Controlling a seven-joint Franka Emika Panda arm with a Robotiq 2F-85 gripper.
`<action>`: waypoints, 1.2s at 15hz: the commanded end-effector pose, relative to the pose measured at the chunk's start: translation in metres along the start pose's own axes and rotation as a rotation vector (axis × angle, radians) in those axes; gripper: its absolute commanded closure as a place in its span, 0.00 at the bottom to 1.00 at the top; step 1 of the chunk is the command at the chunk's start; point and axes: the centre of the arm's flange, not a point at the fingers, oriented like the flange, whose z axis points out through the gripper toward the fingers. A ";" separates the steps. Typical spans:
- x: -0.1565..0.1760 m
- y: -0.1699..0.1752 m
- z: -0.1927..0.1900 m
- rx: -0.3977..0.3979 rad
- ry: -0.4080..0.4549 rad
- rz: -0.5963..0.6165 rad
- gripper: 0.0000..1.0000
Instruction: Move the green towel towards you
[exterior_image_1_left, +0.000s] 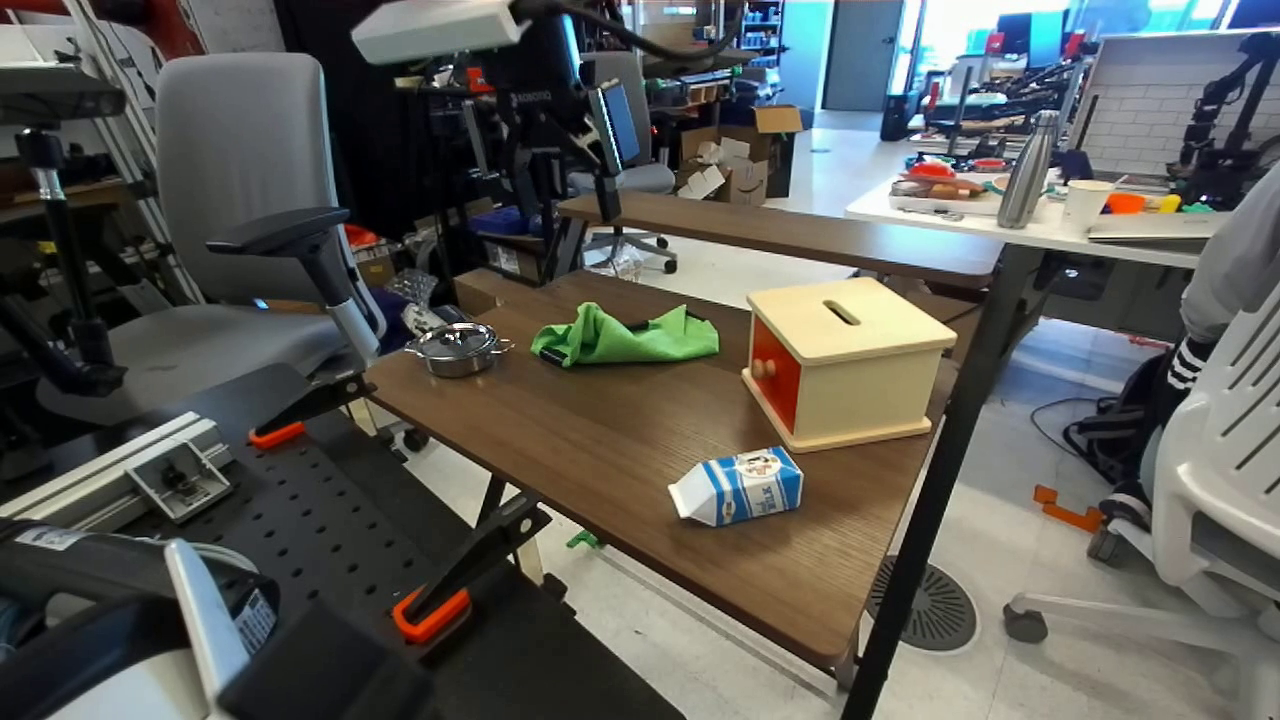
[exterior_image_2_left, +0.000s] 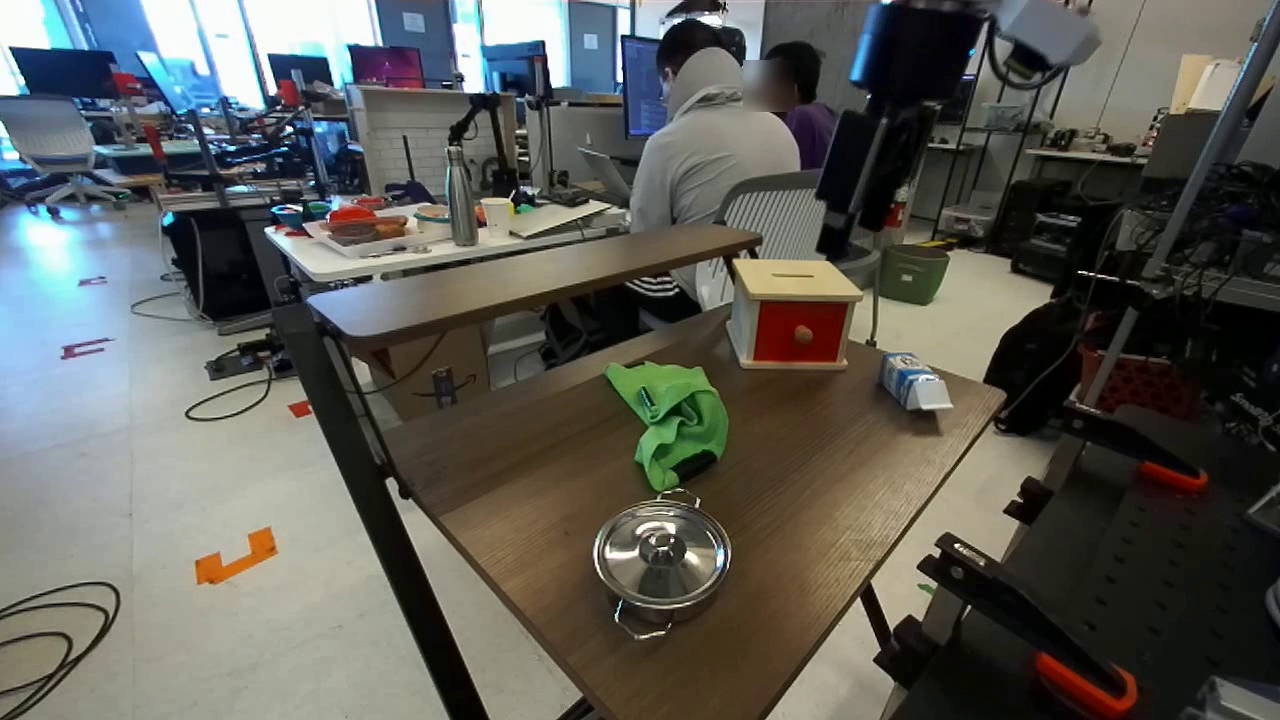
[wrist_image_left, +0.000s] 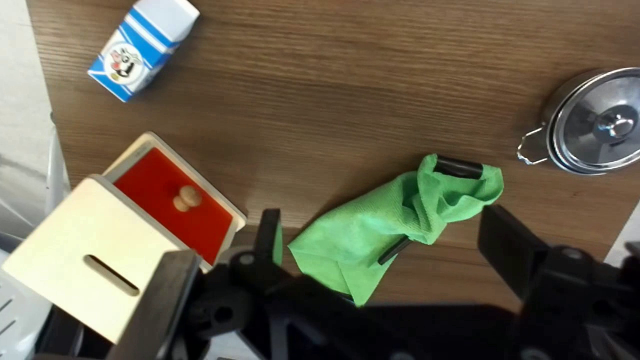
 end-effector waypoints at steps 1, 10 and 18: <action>0.055 -0.012 0.047 0.021 -0.007 -0.035 0.00; 0.112 -0.047 0.151 0.037 -0.110 -0.160 0.00; 0.125 -0.058 0.215 0.029 -0.216 -0.225 0.00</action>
